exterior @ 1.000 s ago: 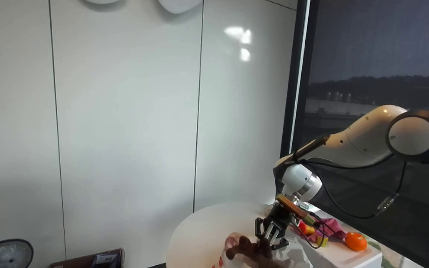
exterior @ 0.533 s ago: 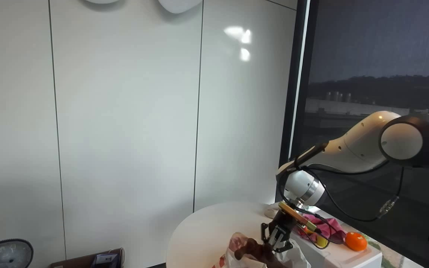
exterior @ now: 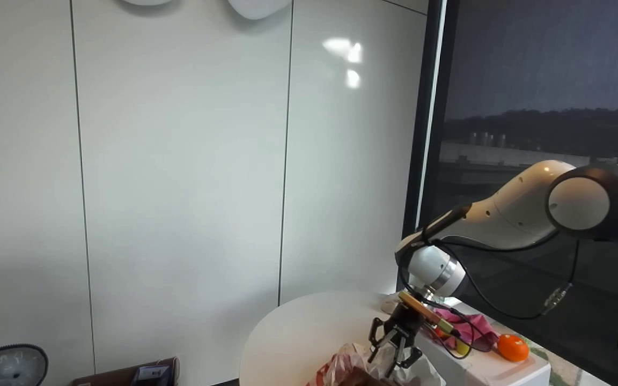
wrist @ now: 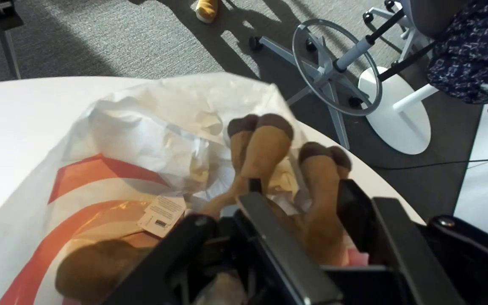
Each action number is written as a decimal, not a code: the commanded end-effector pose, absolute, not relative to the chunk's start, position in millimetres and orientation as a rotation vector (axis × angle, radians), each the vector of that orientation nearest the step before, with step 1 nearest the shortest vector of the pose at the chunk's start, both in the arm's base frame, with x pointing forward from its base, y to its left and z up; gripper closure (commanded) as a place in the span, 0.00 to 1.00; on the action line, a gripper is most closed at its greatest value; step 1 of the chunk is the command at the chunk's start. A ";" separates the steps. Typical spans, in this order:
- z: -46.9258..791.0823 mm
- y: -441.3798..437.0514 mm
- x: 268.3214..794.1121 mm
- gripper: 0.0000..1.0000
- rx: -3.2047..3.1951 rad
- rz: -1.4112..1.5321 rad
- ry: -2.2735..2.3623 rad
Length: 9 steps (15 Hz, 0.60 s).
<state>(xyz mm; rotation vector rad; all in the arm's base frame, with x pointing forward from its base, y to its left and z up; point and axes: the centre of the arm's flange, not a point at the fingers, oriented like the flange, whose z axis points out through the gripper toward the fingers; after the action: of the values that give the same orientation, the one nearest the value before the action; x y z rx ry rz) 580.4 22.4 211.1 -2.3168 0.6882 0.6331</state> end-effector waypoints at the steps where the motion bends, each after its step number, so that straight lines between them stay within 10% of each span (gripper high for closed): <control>1: 258.9 29.7 575.7 0.16 -2.308 0.564 0.622; 3: 275.8 31.3 572.5 0.01 -2.356 0.544 0.599; 9: 266.4 82.4 528.0 0.00 -2.663 0.619 0.332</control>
<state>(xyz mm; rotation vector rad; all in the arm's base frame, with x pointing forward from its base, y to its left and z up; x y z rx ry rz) 560.1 49.3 266.7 -2.5418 0.4645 0.6052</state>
